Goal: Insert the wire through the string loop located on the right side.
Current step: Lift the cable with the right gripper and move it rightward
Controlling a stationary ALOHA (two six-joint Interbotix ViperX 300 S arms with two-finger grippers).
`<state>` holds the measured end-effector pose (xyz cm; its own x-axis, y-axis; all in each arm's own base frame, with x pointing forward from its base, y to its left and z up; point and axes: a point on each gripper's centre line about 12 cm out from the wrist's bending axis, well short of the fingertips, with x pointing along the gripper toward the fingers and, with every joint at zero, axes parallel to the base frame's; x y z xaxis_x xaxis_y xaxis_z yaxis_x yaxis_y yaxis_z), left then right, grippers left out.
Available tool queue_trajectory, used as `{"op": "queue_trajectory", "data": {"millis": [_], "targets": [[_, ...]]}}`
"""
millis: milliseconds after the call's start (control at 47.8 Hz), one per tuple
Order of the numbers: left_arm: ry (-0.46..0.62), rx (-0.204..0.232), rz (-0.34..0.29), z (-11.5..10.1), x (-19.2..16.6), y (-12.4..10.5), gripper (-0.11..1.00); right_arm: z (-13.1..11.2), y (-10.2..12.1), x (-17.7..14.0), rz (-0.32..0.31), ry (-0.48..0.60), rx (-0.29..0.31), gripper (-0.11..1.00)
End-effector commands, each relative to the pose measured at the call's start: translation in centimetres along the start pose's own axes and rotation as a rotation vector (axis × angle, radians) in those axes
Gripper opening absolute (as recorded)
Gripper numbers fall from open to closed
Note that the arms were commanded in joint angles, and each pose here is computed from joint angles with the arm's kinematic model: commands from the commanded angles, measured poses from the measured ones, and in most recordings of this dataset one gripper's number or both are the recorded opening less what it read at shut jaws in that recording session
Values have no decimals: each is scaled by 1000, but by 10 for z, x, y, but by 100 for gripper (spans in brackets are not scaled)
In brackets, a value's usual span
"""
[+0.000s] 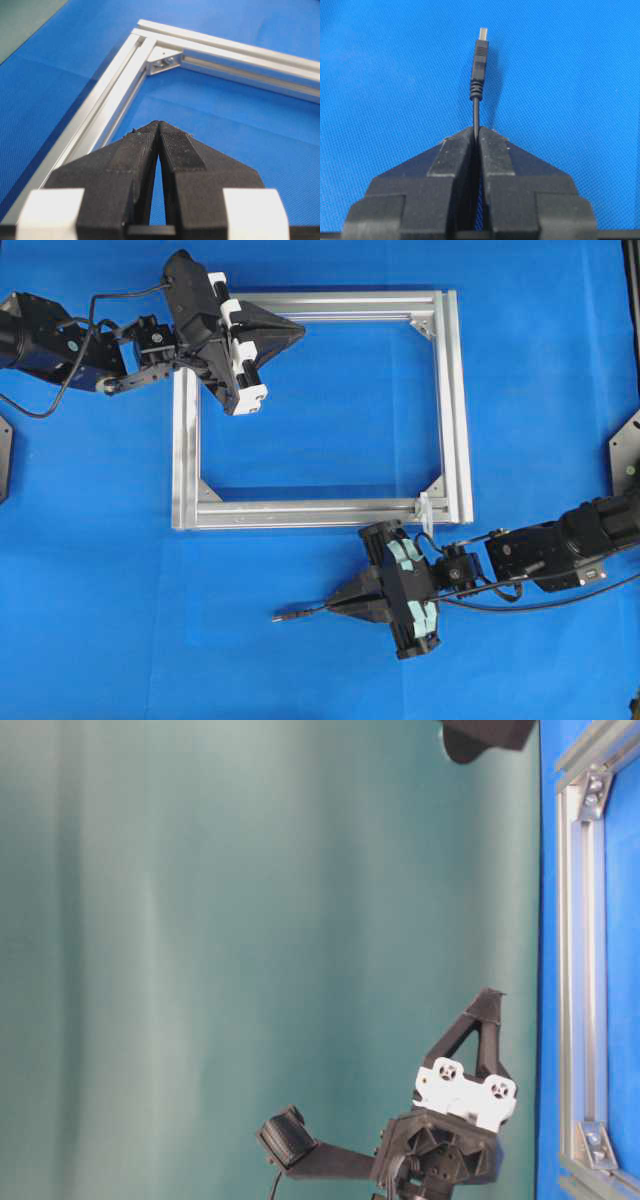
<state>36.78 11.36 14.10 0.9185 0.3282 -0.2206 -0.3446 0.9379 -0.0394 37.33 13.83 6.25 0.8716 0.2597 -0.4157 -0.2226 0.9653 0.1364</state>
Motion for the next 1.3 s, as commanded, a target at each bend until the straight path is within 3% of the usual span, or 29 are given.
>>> {"op": "queue_trajectory", "data": {"millis": [0,523,1276], "targets": [[-51,0,-2,17,1,0,0,10,5,0,13,-31,-1,-4],[-52,-2,-2,18,0,0,0,64,15,-33,34,-32,-32,-4],[-52,-2,-2,18,0,0,0,64,14,-35,33,-20,-34,-4]]}}
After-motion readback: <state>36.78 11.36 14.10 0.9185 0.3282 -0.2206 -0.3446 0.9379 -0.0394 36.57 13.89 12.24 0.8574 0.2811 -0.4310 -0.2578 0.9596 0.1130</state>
